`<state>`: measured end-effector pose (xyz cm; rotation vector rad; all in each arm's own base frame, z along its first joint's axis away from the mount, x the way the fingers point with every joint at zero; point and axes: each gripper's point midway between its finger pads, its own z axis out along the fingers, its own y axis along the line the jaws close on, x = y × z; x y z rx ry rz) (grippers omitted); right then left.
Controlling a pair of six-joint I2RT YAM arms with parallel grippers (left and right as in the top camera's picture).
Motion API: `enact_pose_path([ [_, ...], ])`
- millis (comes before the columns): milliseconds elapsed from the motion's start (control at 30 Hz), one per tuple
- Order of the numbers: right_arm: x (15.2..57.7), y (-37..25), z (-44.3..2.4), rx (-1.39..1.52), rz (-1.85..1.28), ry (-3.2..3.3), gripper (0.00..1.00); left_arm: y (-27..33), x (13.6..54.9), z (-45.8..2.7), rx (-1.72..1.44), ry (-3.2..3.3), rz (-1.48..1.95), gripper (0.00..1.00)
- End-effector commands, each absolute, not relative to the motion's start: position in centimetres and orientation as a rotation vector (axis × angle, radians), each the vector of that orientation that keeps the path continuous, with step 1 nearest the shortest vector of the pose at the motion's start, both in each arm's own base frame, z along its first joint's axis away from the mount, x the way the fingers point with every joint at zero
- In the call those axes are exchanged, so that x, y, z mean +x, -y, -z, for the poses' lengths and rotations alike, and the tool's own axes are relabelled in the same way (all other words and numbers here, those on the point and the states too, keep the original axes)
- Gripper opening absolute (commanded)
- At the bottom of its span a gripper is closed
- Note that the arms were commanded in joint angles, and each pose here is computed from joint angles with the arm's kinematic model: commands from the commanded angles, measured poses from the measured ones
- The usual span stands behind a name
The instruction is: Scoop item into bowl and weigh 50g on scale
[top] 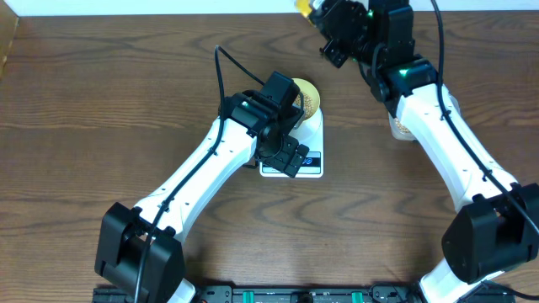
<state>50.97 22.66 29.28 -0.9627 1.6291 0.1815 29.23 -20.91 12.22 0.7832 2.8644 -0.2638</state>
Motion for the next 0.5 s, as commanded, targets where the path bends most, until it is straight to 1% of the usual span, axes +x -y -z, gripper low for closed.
enact_pose_path([
  [0,51.5,-21.5,-30.4,-0.92,-0.155,-1.614,0.02,20.6,29.3,-11.8,0.773,-2.879,0.24,0.98],
  [467,52.1,-20.5,-30.9,-0.895,-0.132,-1.603,0.02,20.6,29.3,-11.8,0.773,-2.879,0.241,0.98],
])
